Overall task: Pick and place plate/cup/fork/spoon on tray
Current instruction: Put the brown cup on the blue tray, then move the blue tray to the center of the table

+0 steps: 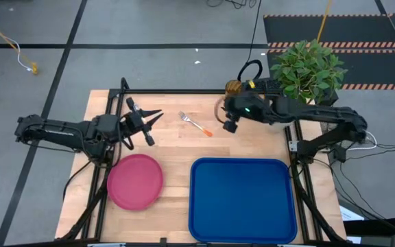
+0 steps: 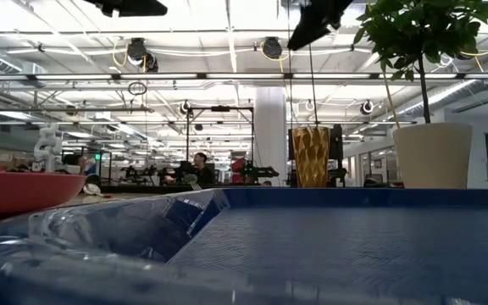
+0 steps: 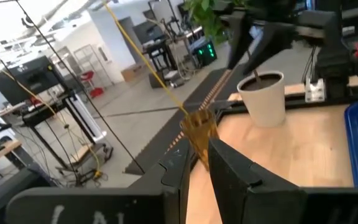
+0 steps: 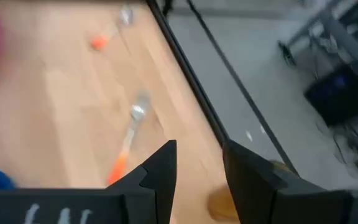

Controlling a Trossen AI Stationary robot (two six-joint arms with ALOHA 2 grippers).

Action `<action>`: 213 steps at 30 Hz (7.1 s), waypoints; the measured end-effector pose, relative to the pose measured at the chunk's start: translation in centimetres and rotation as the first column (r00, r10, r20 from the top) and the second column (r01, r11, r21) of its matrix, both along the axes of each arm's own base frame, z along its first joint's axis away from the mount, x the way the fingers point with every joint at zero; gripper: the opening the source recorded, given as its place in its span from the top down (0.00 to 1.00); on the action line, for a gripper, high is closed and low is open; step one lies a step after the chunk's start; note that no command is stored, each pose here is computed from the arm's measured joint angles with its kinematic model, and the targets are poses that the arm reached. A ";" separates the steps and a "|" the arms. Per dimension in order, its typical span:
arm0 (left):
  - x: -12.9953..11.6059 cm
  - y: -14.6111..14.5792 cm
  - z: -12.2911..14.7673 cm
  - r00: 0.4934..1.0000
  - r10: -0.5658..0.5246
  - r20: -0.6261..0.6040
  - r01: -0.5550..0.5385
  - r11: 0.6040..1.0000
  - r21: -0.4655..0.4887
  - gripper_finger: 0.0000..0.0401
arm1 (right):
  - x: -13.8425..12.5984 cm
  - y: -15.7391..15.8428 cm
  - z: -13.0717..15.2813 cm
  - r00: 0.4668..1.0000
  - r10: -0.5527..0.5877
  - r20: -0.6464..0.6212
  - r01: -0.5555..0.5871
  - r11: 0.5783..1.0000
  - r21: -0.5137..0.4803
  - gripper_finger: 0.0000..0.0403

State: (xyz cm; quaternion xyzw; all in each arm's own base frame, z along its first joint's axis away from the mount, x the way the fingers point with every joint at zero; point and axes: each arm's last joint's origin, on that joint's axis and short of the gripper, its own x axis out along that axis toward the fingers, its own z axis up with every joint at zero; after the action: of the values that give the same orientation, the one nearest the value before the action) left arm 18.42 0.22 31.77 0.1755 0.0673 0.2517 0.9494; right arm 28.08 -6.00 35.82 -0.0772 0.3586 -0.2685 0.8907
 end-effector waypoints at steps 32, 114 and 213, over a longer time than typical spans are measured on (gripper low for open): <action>-0.4 -1.3 -1.6 0.991 -0.067 -0.120 0.058 0.995 -0.079 0.84 | 1.1 -12.6 -6.5 0.887 -0.144 -0.439 0.249 0.949 0.192 0.69; -0.4 -1.7 -1.4 0.993 -0.090 -0.083 0.081 0.991 -0.109 0.84 | -11.0 16.8 -9.2 0.778 -0.260 -0.572 0.581 0.646 0.496 1.00; -0.9 -3.2 -2.6 0.964 -0.170 -0.204 0.149 0.982 -0.115 0.84 | 4.4 1.4 -15.3 0.799 0.467 -0.379 -0.080 0.708 0.702 0.68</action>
State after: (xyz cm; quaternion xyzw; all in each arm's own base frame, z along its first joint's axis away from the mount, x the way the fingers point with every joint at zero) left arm 17.49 -3.02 29.20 0.1592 0.1664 0.1504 0.9614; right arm 32.49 -4.58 20.51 0.1134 0.6443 0.0480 0.7548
